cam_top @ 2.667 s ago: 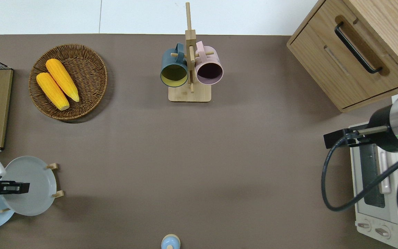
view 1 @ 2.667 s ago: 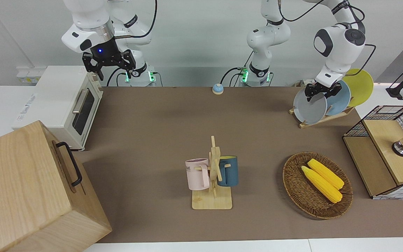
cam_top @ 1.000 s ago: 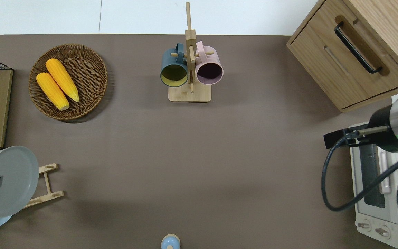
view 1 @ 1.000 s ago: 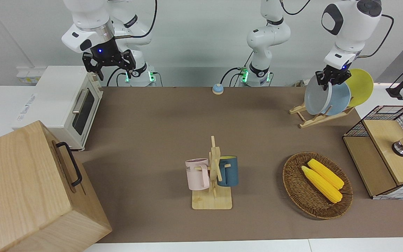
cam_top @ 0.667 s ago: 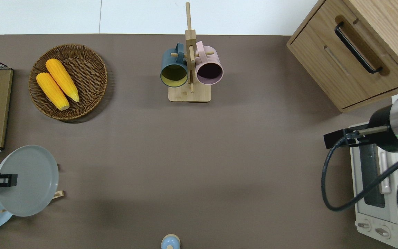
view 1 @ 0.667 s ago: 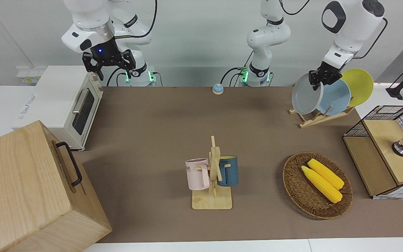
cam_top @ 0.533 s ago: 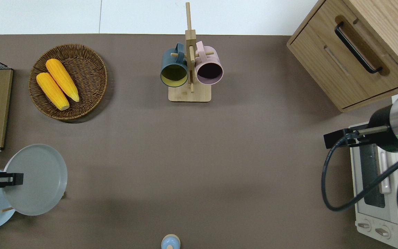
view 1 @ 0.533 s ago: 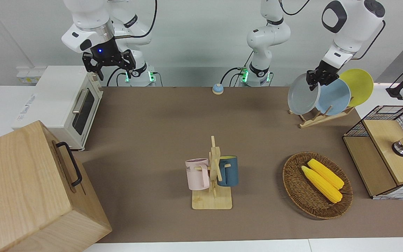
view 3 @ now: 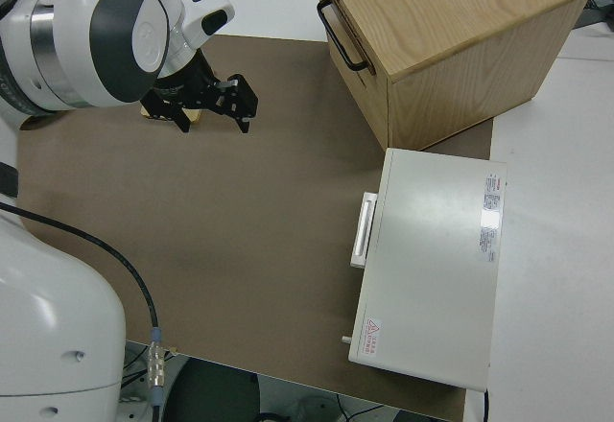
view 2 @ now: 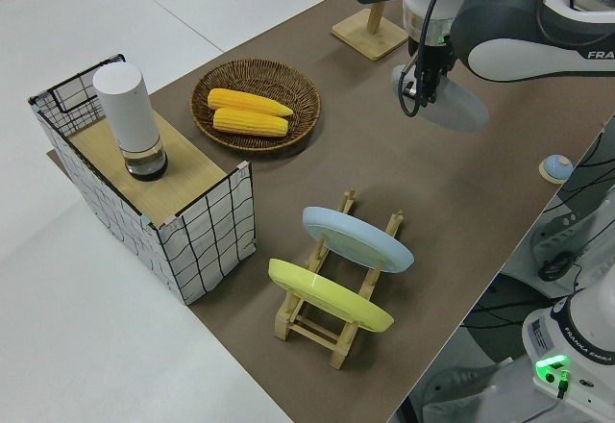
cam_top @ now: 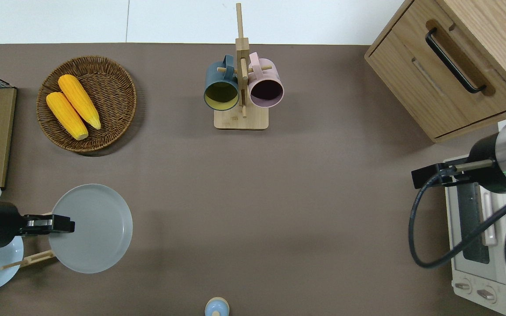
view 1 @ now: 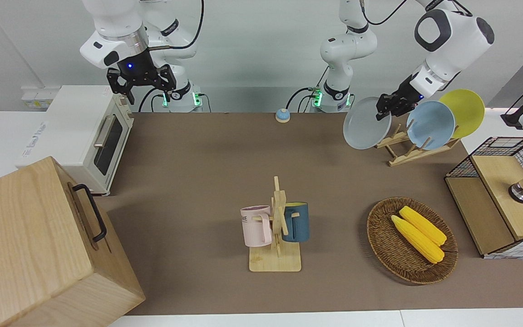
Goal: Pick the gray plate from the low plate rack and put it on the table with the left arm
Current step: 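Carry the gray plate with the left gripper away from the rack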
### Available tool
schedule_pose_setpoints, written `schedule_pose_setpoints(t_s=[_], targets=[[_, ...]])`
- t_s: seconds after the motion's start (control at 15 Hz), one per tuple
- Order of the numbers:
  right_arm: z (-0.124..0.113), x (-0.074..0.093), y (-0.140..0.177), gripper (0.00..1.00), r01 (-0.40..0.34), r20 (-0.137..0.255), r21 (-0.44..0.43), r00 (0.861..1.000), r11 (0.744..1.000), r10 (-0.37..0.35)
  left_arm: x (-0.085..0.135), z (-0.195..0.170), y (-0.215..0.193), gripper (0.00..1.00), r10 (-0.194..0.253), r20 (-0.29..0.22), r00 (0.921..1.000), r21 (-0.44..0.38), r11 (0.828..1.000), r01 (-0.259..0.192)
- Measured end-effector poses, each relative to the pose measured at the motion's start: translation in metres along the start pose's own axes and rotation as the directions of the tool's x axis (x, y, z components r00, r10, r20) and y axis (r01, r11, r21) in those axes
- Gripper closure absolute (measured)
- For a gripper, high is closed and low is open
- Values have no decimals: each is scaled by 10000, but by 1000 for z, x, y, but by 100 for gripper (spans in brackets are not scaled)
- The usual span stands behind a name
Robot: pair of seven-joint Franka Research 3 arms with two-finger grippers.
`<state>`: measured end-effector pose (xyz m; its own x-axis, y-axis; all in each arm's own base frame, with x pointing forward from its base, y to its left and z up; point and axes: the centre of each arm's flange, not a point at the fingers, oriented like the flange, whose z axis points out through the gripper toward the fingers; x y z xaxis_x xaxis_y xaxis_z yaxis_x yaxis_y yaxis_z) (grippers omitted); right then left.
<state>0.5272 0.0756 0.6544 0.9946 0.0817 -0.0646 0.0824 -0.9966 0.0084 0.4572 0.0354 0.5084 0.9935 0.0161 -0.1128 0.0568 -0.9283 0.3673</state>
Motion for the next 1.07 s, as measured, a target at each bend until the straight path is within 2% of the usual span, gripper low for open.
schedule_pose_setpoints(t_s=[0.47,0.73,1.07], targets=[[0,0,0,1,0,0,0,10000,10000,0,8,41,20,88,139,780,9969,-696,9975,-85],[0,0,0,1,0,0,0,10000,10000,0,10,64,26,88,320,1227,9919,-836,9963,-218],[0,0,0,1,0,0,0,10000,10000,0,3,98,15,88,733,1372,9878,-1360,9892,-545]])
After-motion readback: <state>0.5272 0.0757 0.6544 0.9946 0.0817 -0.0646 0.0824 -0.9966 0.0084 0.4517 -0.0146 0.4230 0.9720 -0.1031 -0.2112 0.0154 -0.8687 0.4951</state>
